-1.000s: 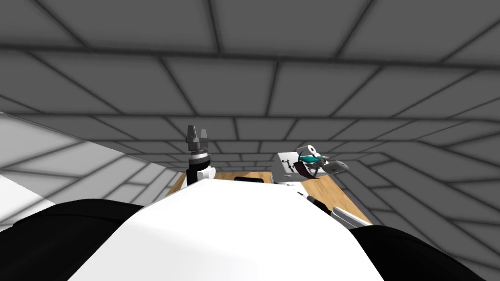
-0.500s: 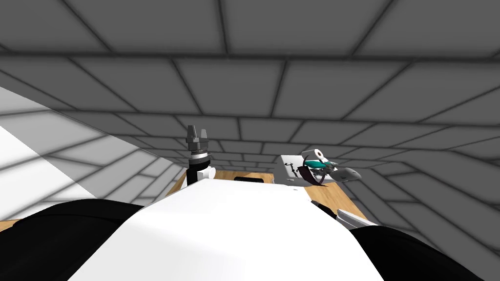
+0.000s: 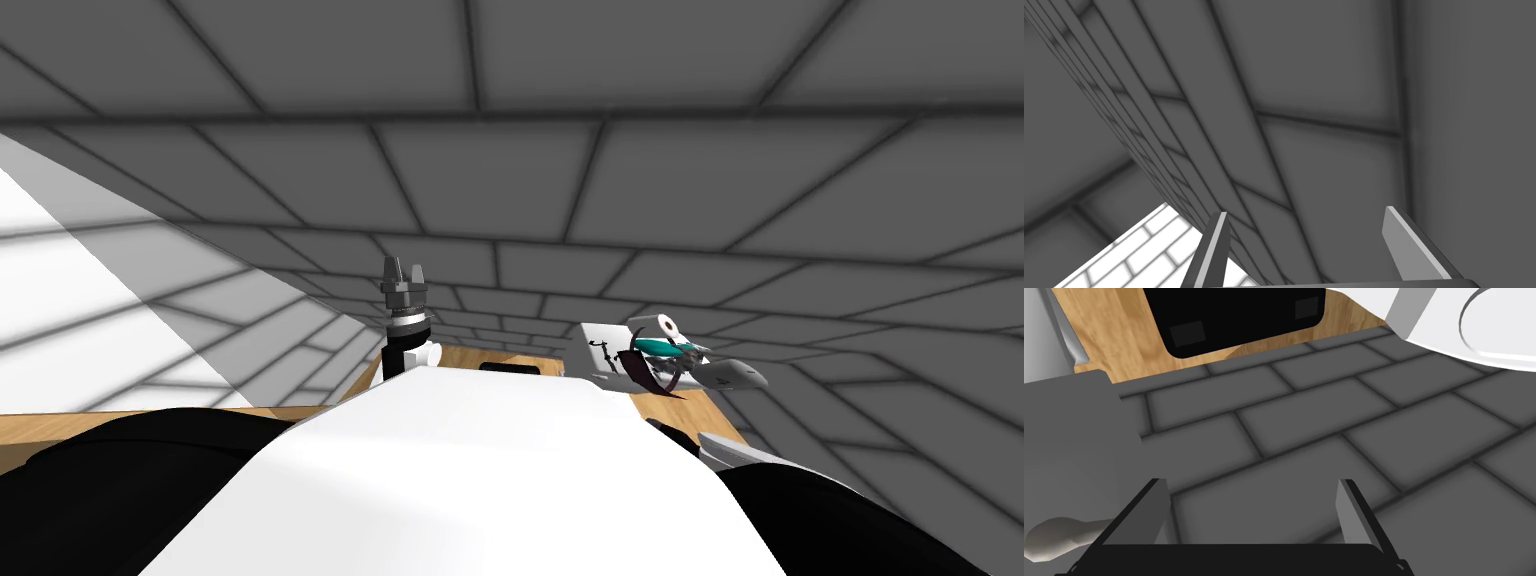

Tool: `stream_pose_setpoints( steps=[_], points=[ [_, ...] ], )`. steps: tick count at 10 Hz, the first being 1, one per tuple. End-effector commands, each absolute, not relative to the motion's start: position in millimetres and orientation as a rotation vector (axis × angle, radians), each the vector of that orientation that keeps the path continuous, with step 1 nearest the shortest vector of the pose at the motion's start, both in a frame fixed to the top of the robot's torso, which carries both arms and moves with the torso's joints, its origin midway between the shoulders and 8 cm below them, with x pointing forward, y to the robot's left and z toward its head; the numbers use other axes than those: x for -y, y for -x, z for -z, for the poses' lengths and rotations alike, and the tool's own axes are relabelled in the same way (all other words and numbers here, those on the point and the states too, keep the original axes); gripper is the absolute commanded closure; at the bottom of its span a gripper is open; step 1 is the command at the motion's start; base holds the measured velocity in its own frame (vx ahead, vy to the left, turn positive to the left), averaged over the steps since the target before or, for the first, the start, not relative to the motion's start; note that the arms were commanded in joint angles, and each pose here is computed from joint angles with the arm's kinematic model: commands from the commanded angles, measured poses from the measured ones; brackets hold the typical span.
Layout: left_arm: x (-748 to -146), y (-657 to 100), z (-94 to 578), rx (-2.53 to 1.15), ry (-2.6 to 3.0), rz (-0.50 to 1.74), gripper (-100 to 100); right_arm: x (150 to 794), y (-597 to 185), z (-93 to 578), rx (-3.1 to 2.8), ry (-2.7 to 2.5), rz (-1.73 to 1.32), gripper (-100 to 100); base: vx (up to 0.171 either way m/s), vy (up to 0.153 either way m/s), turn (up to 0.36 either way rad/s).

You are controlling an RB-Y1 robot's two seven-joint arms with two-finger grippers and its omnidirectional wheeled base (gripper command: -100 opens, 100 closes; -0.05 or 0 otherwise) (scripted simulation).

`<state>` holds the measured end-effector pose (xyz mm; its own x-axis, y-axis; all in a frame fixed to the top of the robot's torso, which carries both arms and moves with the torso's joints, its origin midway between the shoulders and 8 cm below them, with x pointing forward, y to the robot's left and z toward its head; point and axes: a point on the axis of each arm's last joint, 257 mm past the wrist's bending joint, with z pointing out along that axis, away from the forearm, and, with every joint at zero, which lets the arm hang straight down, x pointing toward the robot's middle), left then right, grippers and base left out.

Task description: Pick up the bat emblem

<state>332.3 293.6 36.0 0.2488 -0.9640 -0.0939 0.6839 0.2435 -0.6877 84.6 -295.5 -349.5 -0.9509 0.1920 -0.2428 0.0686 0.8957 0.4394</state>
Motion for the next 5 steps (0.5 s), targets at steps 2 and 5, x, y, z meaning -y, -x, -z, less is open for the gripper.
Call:
stream_pose_setpoints(
  steps=[2, 5],
  points=[
    [-294, -332, -36, -0.574, 0.585, 1.213, 0, 307, -76, 351, -2.831, -0.145, -0.583, -100, 0.013, -0.003, 0.029],
    [-294, -332, -36, -0.574, 0.585, 1.213, 0, 338, -50, 357, -2.941, -0.072, -0.455, -100, 0.018, 0.005, 0.19]
  ],
)
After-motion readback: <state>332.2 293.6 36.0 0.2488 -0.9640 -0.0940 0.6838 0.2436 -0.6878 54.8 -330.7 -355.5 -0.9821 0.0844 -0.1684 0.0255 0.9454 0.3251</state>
